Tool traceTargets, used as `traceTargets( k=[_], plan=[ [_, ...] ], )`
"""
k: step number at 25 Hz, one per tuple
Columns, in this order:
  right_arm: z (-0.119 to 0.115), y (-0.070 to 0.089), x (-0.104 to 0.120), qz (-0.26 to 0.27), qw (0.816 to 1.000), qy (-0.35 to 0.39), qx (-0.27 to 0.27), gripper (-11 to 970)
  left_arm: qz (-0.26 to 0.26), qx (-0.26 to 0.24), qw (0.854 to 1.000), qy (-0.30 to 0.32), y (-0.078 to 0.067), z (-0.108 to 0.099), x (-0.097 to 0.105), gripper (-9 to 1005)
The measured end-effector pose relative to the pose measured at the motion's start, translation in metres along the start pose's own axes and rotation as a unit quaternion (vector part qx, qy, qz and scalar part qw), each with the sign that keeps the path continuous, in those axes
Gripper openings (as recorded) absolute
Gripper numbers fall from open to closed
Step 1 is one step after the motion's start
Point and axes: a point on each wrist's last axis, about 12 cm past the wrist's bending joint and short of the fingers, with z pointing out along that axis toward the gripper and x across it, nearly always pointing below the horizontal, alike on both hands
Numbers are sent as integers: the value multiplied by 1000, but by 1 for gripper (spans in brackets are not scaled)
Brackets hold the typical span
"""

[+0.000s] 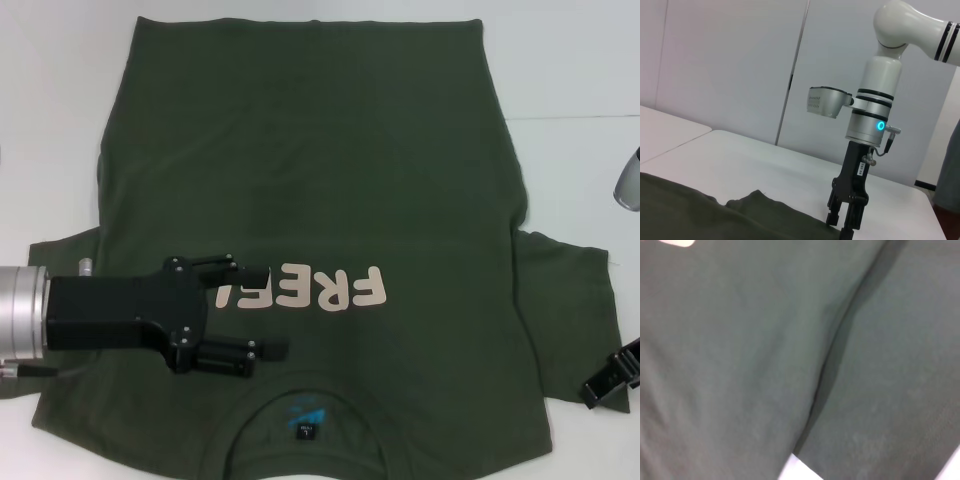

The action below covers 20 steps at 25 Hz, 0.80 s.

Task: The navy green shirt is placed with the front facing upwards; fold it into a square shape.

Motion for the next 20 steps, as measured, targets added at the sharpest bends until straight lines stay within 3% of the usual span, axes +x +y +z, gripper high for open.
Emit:
traceTargets(
  k=[20],
  plan=[
    [5,7,-3,-9,1000,4,-4,757,0,0,1000,0,0,0,0,935]
  ],
)
